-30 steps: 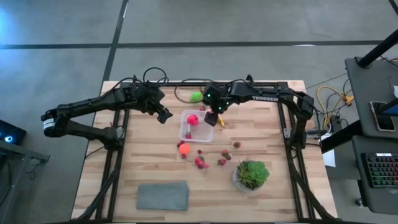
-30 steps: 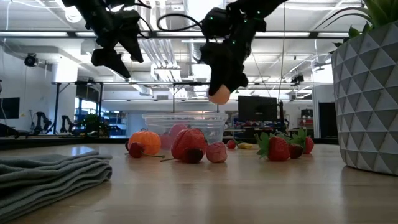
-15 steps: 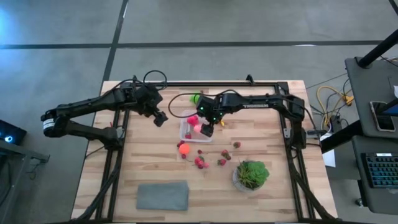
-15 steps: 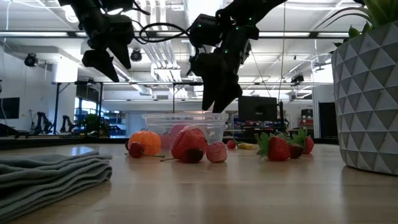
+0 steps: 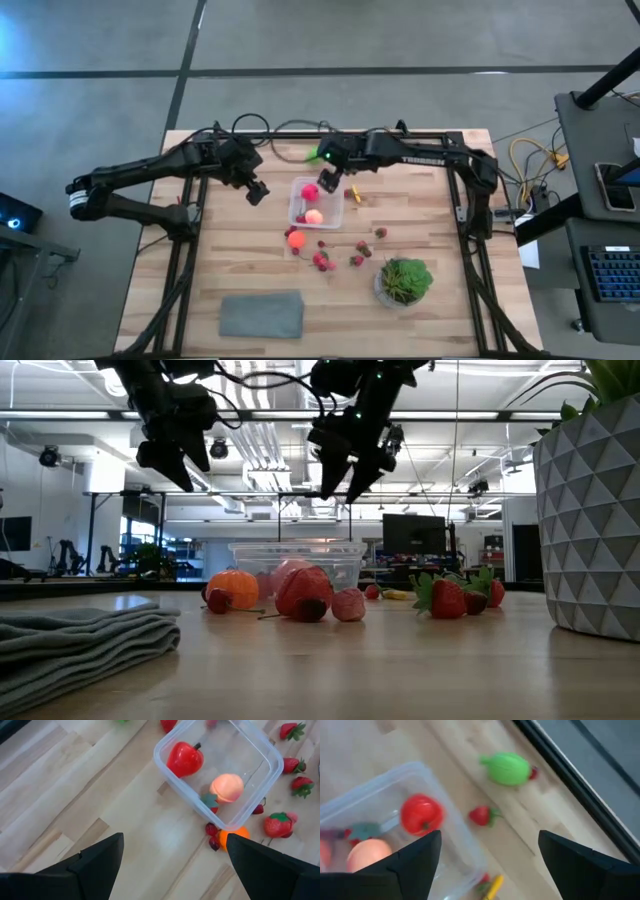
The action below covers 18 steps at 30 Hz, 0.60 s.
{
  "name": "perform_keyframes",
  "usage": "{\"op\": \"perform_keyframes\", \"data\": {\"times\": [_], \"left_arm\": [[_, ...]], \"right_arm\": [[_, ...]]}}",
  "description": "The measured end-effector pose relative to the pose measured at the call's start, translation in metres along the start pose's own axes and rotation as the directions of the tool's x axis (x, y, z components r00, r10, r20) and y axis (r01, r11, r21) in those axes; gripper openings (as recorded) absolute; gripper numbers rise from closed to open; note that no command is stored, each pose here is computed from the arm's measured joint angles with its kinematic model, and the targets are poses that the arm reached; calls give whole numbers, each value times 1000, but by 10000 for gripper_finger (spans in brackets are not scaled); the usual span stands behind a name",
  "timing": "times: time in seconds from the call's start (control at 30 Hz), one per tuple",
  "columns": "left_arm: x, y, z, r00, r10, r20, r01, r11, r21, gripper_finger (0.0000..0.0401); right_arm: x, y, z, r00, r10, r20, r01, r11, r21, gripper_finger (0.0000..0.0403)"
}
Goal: Pick and placing Produce into tupperware
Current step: Put the green melon into the transparent bin
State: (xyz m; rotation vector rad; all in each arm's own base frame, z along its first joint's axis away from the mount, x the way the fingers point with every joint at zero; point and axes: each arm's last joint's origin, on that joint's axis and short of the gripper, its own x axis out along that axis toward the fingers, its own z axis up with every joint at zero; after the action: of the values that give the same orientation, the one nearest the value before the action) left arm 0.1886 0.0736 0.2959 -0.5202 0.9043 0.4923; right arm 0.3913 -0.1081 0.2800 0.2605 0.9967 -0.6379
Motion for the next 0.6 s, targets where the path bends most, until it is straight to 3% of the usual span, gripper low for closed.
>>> {"op": "perform_keyframes", "data": {"times": [0.17,0.4,0.6], "left_arm": [[20,-2,8,1000,12,-25,-12,1000,20,338],[53,-5,42,997,-22,73,1,962,274,338],[75,15,82,992,9,130,-38,973,228,338]], "right_arm": [[0,-31,3,996,-62,-71,70,990,125,327],[-24,-63,-7,973,-163,-167,184,975,125,329],[-59,-76,-22,967,-218,-134,236,961,143,332]]}}
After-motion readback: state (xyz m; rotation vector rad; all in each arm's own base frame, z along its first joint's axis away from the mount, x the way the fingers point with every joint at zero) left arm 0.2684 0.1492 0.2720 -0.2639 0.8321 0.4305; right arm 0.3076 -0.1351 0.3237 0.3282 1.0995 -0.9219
